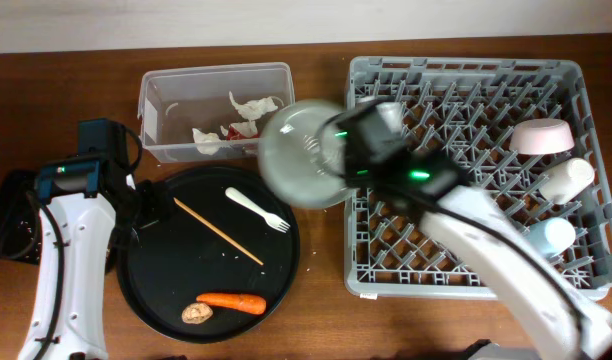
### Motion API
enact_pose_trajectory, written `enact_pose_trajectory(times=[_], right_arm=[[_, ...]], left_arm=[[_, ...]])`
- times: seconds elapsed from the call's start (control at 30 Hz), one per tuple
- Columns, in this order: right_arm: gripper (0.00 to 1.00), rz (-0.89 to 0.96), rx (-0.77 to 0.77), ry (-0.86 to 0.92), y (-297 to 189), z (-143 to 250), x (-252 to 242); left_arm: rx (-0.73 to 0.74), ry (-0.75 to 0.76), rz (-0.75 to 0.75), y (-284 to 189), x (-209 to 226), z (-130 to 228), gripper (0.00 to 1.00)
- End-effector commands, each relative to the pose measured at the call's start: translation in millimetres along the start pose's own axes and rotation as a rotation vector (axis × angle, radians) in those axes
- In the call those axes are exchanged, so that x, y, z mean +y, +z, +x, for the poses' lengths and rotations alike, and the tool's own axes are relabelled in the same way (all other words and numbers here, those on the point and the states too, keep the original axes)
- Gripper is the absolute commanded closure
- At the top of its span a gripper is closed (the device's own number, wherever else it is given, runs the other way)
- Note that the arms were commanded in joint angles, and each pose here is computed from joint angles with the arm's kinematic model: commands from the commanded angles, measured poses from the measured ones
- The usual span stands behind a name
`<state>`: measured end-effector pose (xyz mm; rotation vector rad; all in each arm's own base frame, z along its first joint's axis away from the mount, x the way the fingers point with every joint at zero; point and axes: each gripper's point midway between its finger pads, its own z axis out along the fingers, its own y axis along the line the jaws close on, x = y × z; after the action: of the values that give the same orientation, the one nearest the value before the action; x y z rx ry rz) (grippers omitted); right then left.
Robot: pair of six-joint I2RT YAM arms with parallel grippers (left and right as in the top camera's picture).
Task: Sort waste into correct bins and load items into the dishwasher rack
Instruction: 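Grasp the white plate's rim with the right gripper, then carry the plate to the rack and stand it upright at the back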
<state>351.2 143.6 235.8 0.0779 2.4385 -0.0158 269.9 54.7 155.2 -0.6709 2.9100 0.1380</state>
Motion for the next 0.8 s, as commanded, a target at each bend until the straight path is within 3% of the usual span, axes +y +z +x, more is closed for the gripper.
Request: enact_pose_trajectory(times=[0.0, 0.13, 0.33, 0.6, 0.77], right_arm=[[0.96, 0.558, -0.301, 0.069, -63.8, -59.7, -136.7], [0.96, 0.942, -0.339, 0.143, -87.6, -66.3, -216.7], [0.96, 1.086, -0.164, 0.112, -34.3, -52.3, -255.2], [0.96, 0.909, 0.077, 0.043, 62.6, -15.5, -231.6], [0.96, 0.753, 0.133, 0.048, 82.3, -3.8, -203.1]], left_arm=[[-0.012, -0.017, -0.004, -2.2, 1.5, -3.0, 0.04], [-0.011, -0.017, -0.004, -2.2, 1.4, -2.8, 0.04], [-0.012, -0.017, -0.005, -2.2, 1.5, -2.8, 0.04], [-0.012, -0.017, -0.004, -2.2, 1.4, -2.9, 0.04], [-0.012, -0.017, -0.004, -2.3, 1.2, -2.8, 0.04]])
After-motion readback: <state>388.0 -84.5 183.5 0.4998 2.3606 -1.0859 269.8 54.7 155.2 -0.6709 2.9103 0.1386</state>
